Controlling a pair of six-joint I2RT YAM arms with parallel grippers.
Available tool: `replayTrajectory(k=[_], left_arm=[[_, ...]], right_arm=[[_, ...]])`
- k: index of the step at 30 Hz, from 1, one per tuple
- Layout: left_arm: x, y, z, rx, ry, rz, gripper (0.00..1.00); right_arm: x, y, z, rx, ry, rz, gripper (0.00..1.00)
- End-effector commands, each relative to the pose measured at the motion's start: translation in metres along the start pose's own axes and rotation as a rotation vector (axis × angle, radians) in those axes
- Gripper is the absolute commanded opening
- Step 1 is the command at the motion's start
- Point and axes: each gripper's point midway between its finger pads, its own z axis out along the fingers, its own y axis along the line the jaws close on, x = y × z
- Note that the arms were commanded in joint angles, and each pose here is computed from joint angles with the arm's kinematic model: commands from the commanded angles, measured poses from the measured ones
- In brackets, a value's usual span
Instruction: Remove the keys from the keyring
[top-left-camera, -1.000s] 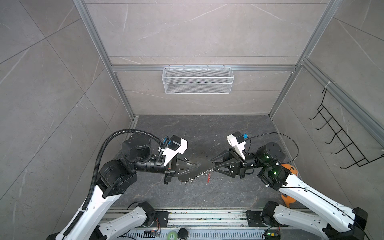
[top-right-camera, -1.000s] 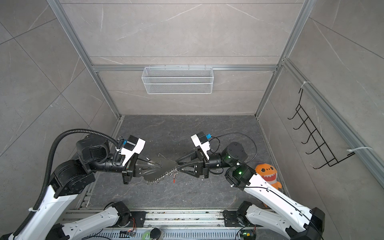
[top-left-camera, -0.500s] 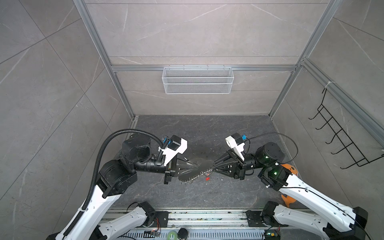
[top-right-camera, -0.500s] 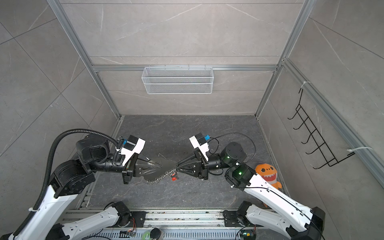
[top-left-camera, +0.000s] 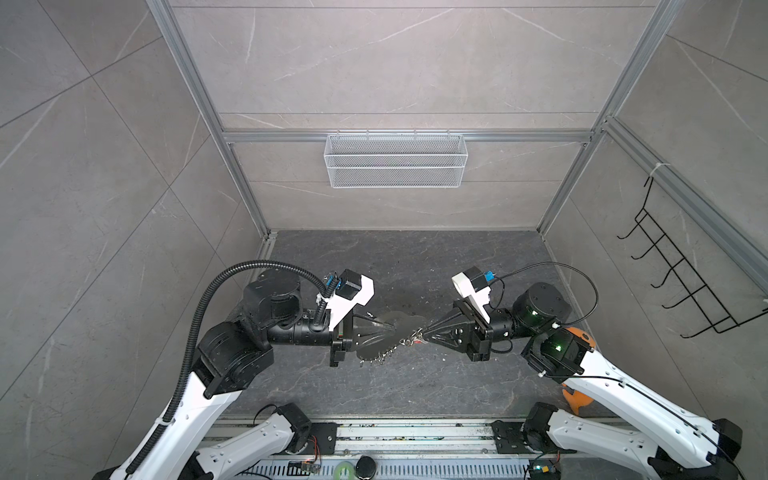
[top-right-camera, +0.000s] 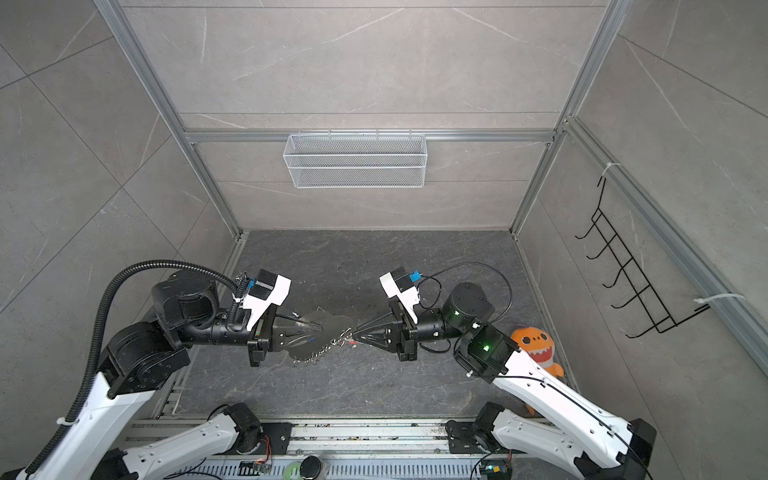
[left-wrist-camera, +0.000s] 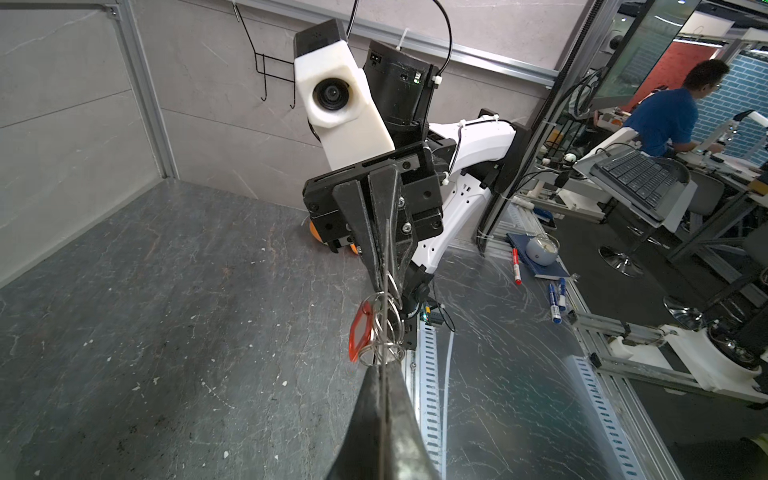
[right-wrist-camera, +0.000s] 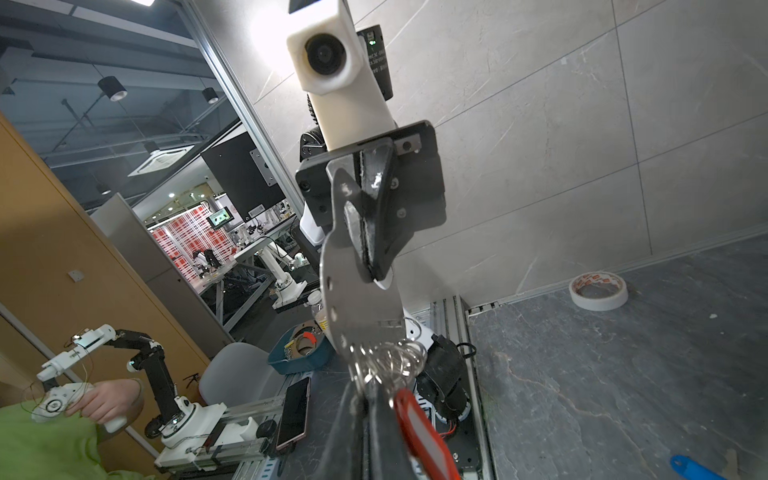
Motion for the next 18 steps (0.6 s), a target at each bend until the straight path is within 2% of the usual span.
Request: replayTrajectory(k=[1,3,14,18], left_arm=[[-0.006,0.002,-0.003,-0.03,-0.029,0.04,0.0],[-0.005,0.004,-0.003,-0.042,-0.03,0.038,0.0],[0.004,0.04,-0.003,-0.229,-0.08,-0.043,0.0],[0.013,0.052,-0.005,-0.293,-0.106,-0.082,0.09]], right_arm=[[-0.012,0.008,-0.003,0.022,-0.023,-0.039,0.03],[-0.013,0.005,-0.003,0.044,-0.019,-0.03,0.0],[-0.017,-0.025,-0.008,0.271,0.042,0.079,0.0],[-0.014,-0.035,-0.014,0.372,0.098,0.118,0.0]])
